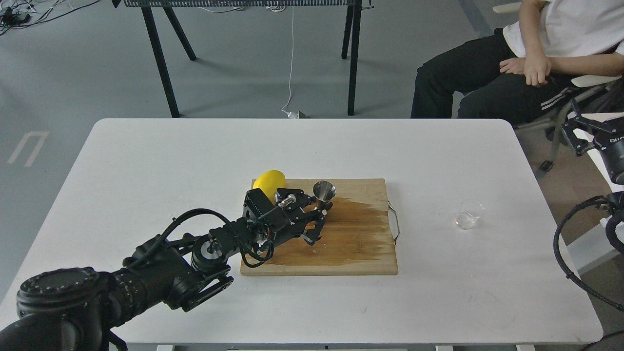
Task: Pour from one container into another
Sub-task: 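Lower and tilt the jigger onto the board beside the lemon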
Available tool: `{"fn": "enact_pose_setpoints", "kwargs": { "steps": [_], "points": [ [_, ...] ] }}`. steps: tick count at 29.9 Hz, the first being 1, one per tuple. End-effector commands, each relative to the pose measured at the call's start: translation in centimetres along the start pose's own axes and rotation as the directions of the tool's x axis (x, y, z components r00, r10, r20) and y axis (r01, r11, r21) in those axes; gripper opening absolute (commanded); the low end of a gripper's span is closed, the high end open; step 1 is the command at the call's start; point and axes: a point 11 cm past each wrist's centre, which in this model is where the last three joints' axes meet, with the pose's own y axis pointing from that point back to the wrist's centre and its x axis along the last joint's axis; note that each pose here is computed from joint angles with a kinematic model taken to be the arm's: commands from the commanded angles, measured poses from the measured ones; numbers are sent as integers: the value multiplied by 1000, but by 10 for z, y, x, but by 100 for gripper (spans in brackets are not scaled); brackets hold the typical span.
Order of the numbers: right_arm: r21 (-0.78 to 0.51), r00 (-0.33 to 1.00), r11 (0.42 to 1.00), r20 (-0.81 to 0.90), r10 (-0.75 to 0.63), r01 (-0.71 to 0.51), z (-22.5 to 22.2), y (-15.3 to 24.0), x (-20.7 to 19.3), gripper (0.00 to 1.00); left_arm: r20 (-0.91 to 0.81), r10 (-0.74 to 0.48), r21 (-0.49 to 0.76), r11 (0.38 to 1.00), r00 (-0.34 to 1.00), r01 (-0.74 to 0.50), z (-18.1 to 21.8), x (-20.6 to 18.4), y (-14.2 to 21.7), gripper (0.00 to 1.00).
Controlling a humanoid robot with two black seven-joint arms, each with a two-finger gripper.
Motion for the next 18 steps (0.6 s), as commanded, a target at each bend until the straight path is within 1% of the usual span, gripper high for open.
{"fn": "enact_pose_setpoints", "kwargs": {
  "steps": [1, 7, 8, 11, 18],
  "points": [
    [-1, 1000, 1000, 0, 0, 0, 0, 0, 0, 100, 1, -1, -2, 1000, 1000, 1, 0, 0, 0, 29],
    [-1, 1000, 1000, -1, 2, -2, 0, 0, 1, 100, 0, 2, -7, 1000, 1000, -2, 2, 1, 0, 32],
    [-1, 1000, 1000, -1, 2, -2, 0, 0, 1, 100, -1, 3, -8, 1000, 1000, -3, 2, 1, -1, 35],
    [-1, 1000, 1000, -1, 3, -3, 0, 1, 1, 100, -1, 3, -6, 1000, 1000, -3, 2, 1, -1, 58],
    [-1, 1000, 1000, -1, 3, -3, 0, 1, 1, 100, 1, 4, -9, 1000, 1000, -4, 2, 2, -1, 61]
  ]
}}
